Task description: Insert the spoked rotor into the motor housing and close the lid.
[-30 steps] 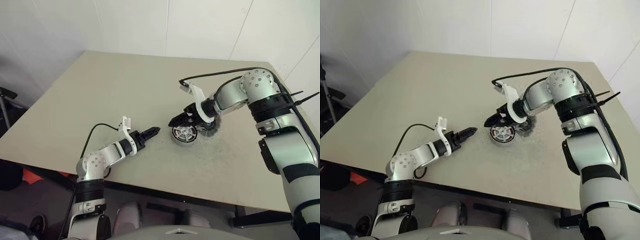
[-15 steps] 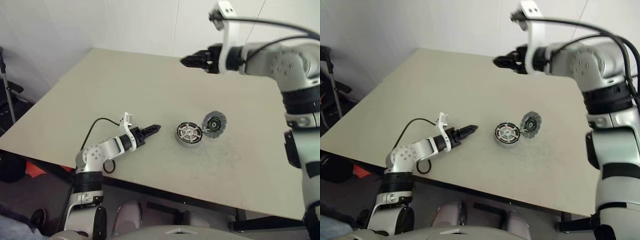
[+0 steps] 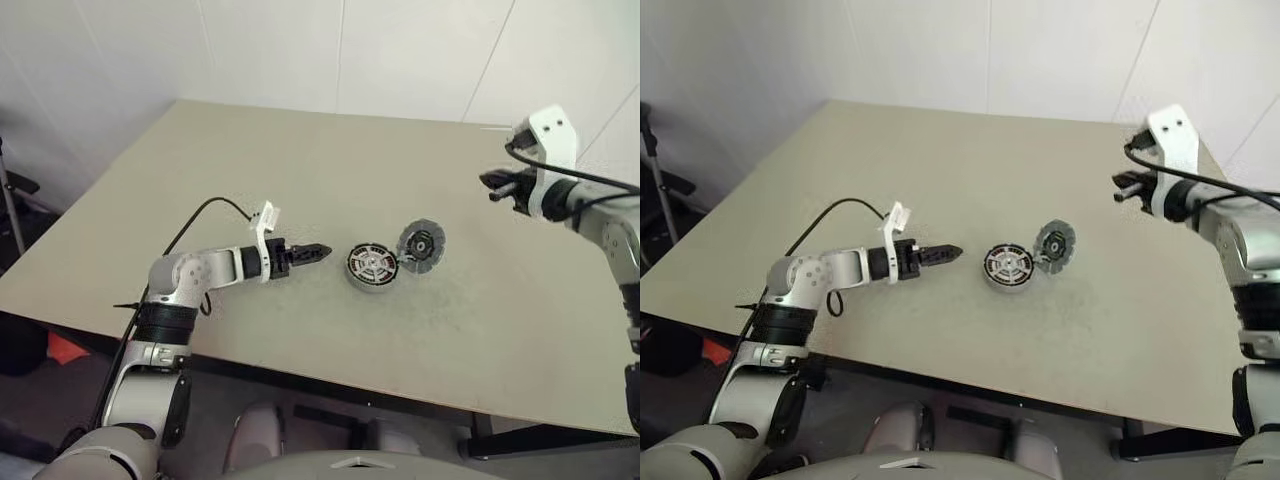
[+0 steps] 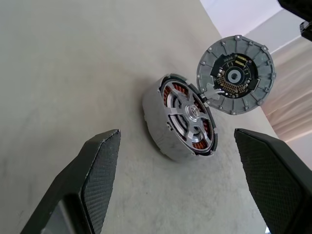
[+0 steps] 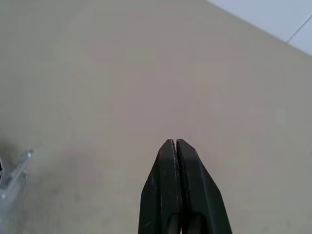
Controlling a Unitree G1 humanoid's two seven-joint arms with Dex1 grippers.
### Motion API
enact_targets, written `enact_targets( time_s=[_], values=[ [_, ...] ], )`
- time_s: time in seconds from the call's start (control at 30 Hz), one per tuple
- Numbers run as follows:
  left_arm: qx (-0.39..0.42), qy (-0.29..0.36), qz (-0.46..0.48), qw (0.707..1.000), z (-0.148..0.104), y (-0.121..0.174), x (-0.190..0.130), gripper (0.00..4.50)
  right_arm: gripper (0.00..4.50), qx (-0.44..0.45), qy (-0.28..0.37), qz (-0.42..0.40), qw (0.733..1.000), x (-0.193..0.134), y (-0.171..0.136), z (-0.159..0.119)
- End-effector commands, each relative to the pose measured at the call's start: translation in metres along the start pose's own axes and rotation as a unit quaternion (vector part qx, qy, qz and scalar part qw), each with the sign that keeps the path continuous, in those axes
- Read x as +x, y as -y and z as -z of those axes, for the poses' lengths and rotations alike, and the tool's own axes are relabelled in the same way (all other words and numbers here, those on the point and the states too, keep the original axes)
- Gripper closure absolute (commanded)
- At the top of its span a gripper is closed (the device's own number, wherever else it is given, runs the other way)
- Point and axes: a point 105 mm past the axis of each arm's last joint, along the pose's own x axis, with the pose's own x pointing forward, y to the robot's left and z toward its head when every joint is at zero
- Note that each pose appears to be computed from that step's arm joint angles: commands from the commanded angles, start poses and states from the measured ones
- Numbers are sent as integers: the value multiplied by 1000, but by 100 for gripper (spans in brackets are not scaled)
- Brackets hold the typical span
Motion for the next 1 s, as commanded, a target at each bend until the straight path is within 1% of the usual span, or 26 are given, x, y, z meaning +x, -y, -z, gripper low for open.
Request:
enact_targets(
  time_s=[0.03, 0.1, 0.17, 0.33, 0.4, 0.5, 0.63, 0.77, 0.83, 1.0],
  values=[
    [25, 22, 8, 999, -17, 2, 1, 55, 448, -8, -3, -33, 999, -3, -20, 12],
    [27, 20, 5, 999, -17, 1, 2, 55, 448, 1, -10, -42, 999, 0, -30, 21],
    [28, 16, 2, 999, -16, -1, 3, 55, 448, 3, -6, -57, 998, 0, -41, 22],
    [24, 16, -8, 1000, -14, -5, 1, 55, 448, 3, 33, -150, 988, -5, -83, 1],
    [22, 20, -14, 999, -14, -6, 1, 55, 448, -1, 46, -177, 983, -6, -97, -8],
    [22, 30, -25, 999, -19, -10, -2, 55, 448, -9, 49, -207, 977, -8, -112, -13],
    [25, 53, -41, 997, -30, -15, -8, 55, 448, -2, 42, -235, 971, -3, -127, -14],
    [33, 71, -63, 995, -41, -20, -16, 55, 448, 0, 25, -262, 965, 6, -146, -5],
    [36, 80, -69, 994, -45, -21, -21, 55, 448, 2, 25, -271, 962, 8, -152, -5],
    [42, 96, -88, 991, -56, -25, -29, 55, 448, 5, 23, -264, 964, 24, -159, -7]
  ],
)
